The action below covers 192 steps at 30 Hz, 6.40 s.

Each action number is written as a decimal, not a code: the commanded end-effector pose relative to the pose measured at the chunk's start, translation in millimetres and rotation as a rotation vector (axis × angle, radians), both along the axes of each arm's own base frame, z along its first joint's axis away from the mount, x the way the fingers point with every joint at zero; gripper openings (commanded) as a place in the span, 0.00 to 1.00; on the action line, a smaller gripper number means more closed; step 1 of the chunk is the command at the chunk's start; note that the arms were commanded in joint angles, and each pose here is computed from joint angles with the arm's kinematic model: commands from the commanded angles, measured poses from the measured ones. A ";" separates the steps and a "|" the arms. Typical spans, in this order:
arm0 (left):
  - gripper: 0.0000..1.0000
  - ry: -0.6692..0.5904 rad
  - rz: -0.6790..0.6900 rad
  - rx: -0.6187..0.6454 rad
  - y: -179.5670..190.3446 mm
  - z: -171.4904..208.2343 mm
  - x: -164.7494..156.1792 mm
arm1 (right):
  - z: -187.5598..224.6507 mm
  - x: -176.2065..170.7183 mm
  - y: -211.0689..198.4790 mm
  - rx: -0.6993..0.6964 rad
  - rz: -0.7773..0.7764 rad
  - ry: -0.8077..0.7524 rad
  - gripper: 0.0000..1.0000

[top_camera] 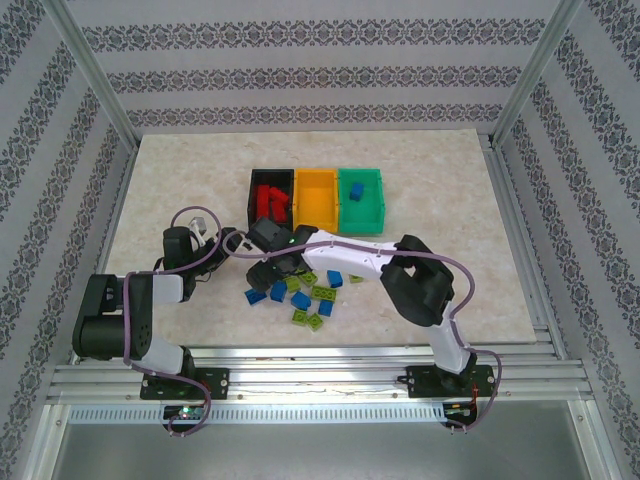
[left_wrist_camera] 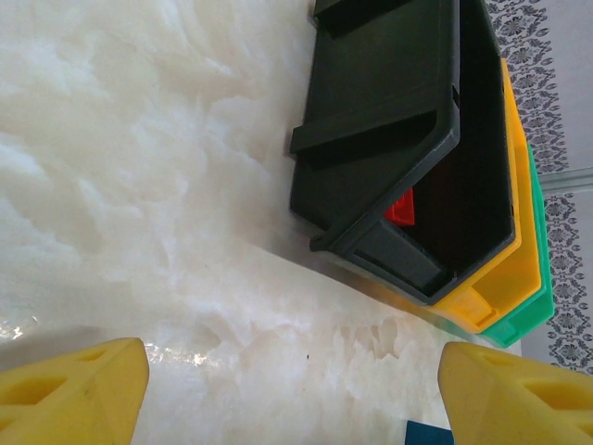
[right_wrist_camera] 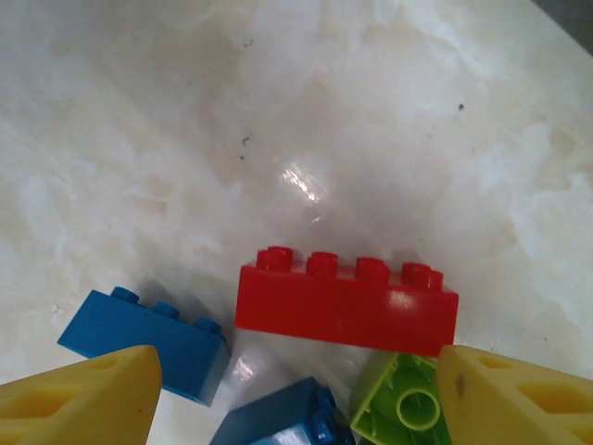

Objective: Sort the legos into containers by color
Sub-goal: Pick up the lego from the center of the table, then place the lego in the container, then pick up the lego from the middle-left of the table, then place the lego in the container.

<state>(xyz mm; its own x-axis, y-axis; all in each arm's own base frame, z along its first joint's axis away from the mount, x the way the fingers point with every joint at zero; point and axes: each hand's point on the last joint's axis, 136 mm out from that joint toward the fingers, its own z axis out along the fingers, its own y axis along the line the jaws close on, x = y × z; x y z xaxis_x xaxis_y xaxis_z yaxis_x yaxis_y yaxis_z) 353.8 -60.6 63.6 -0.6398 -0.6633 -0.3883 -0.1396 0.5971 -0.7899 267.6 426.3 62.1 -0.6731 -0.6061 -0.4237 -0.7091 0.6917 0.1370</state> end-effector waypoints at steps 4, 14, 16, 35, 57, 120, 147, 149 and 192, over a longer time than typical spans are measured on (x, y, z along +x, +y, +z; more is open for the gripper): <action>0.82 -0.024 0.014 0.010 8.3 7.9 1.8 | -17.9 8.1 -11.6 -0.115 -0.008 -0.031 0.79; 0.82 -0.028 0.024 0.010 11.6 9.5 0.9 | -26.4 8.0 3.5 -0.086 -0.015 -0.007 0.79; 0.82 -0.025 0.022 0.008 11.8 9.1 0.8 | -28.1 9.3 6.1 -0.083 -0.019 -0.002 0.79; 0.82 -0.025 0.032 0.004 14.6 8.2 2.0 | 32.7 37.1 4.2 0.009 -0.056 -0.112 0.57; 0.82 -0.023 0.039 0.011 18.4 7.5 2.2 | 75.8 215.8 0.7 0.172 -0.295 -0.248 0.74; 1.00 0.383 -0.156 0.100 -48.3 8.4 -172.8 | 48.3 36.9 -195.6 0.413 -0.411 -0.247 0.83; 0.73 0.599 -0.308 0.680 -57.0 -18.6 -159.7 | 48.3 38.0 -201.1 0.393 -0.426 -0.257 0.83; 0.71 0.606 -0.335 0.708 -62.6 -23.1 -158.7 | 49.2 37.9 -201.7 0.395 -0.427 -0.262 0.83; 0.18 0.139 -0.579 0.642 -226.0 94.9 -13.6 | 39.9 67.1 -311.7 0.500 -0.877 -0.191 0.84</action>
<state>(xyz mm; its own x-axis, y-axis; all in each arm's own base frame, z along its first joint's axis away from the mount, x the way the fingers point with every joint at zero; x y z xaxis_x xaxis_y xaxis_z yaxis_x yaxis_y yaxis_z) 332.2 -257.5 154.3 -0.8885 0.0108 -0.4587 0.1547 0.9482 -0.2774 334.9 130.5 102.1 -0.7007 0.2484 -0.6688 -0.0988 0.8946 0.4357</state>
